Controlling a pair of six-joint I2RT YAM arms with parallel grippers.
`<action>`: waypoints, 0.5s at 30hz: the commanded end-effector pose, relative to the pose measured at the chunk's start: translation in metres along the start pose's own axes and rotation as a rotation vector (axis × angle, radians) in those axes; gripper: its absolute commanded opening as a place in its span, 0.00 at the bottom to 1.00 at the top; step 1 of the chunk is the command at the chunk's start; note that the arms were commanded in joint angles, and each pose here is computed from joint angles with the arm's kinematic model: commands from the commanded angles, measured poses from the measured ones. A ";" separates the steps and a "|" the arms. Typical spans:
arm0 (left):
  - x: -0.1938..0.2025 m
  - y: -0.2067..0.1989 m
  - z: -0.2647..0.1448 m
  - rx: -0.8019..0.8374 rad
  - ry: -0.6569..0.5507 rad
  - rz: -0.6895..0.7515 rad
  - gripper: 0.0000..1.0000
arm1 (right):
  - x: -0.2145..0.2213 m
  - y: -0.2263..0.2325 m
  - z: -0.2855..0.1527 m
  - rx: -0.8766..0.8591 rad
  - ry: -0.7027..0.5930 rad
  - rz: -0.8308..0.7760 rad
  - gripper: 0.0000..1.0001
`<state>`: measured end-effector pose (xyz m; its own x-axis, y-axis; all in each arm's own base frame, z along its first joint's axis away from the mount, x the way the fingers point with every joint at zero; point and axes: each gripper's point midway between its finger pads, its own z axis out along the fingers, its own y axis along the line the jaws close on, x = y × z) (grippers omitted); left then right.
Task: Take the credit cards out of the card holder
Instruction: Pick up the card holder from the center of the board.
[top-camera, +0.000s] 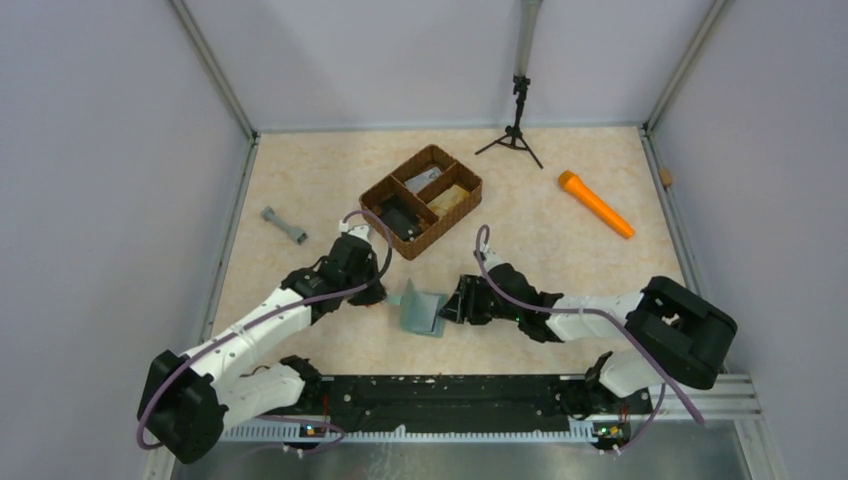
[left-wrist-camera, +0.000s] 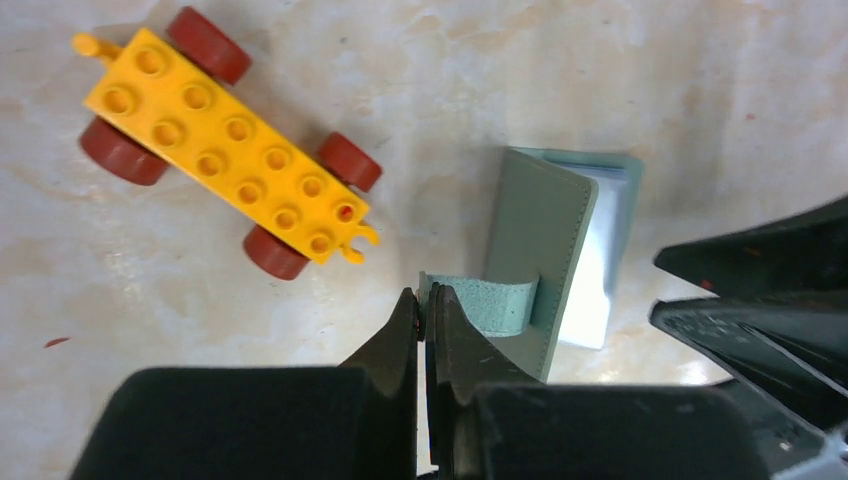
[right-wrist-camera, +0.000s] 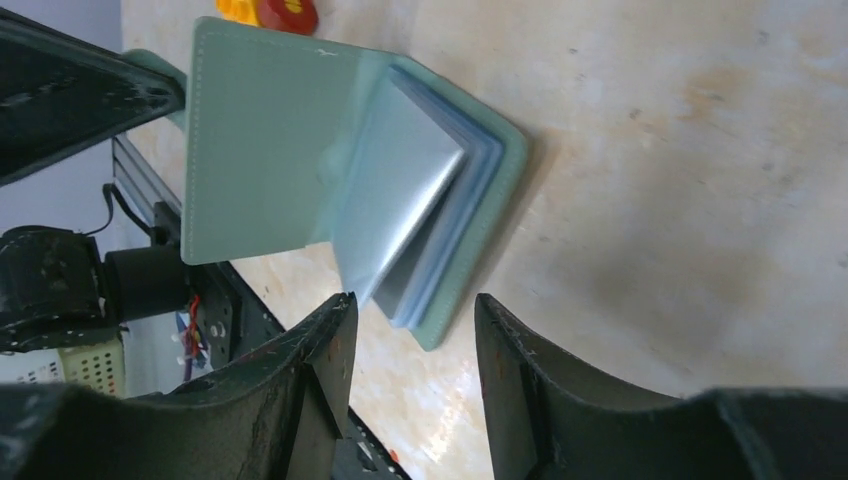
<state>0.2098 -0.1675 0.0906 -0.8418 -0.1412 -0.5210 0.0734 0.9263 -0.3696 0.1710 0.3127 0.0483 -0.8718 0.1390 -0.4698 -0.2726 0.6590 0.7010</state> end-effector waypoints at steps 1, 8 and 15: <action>-0.001 0.025 0.002 -0.157 -0.009 0.048 0.00 | -0.020 0.048 0.011 -0.130 -0.049 -0.018 0.47; 0.003 0.027 0.010 -0.195 0.017 0.061 0.00 | -0.017 0.060 0.022 -0.165 -0.030 -0.001 0.44; 0.005 0.036 0.013 -0.249 0.005 0.078 0.00 | -0.014 0.058 0.032 -0.142 -0.009 0.001 0.46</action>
<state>0.2079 -0.1416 0.0601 -0.8575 -0.0745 -0.5090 0.0111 0.9865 -0.1631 0.1738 0.3514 0.0572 -0.8852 0.1349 -0.4452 -0.2859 0.5974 0.7493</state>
